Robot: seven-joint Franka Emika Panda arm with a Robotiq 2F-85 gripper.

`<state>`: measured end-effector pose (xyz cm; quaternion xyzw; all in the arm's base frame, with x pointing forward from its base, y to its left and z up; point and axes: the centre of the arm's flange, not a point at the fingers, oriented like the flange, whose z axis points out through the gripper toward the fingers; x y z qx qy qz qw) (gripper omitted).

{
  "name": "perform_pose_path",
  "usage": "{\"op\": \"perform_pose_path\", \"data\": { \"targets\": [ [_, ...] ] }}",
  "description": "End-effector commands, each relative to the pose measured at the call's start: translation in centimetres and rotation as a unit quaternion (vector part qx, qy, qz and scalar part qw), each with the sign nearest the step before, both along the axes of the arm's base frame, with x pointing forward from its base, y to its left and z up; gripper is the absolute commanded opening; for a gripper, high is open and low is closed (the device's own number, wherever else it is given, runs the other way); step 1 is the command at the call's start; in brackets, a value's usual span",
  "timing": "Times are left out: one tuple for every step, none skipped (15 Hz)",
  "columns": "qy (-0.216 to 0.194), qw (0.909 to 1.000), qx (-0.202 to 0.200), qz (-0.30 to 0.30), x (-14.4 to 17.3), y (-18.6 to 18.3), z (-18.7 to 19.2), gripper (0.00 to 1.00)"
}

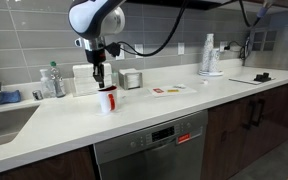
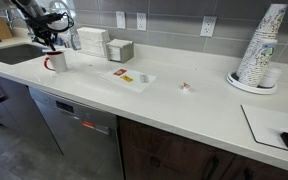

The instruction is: Put the paper inside the mug

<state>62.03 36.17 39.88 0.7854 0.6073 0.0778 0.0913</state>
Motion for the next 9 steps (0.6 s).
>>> {"op": "perform_pose_path", "data": {
  "targets": [
    [0.022, 0.9996, -0.018, -0.01, -0.7, -0.9, -0.7, 0.0],
    [0.027, 0.9994, -0.02, -0.011, -0.8, -1.0, -0.9, 0.0],
    [0.032, 0.9991, -0.024, -0.012, -0.9, -1.1, -1.2, 0.0],
    [0.036, 0.9989, -0.028, -0.013, -1.0, -1.2, -1.5, 0.0],
    [0.041, 0.9986, -0.032, -0.014, -1.1, -1.3, -1.7, 0.0],
    [0.043, 0.9984, -0.034, -0.014, -1.2, -1.4, -1.9, 0.0],
    [0.047, 0.9981, -0.037, -0.014, -1.3, -1.5, -2.2, 0.0],
    [0.048, 0.998, -0.039, -0.015, -1.3, -1.5, -2.3, 0.0],
    [0.048, 0.9979, -0.041, -0.015, -1.3, -1.6, -2.5, 0.0]
  ]
}}
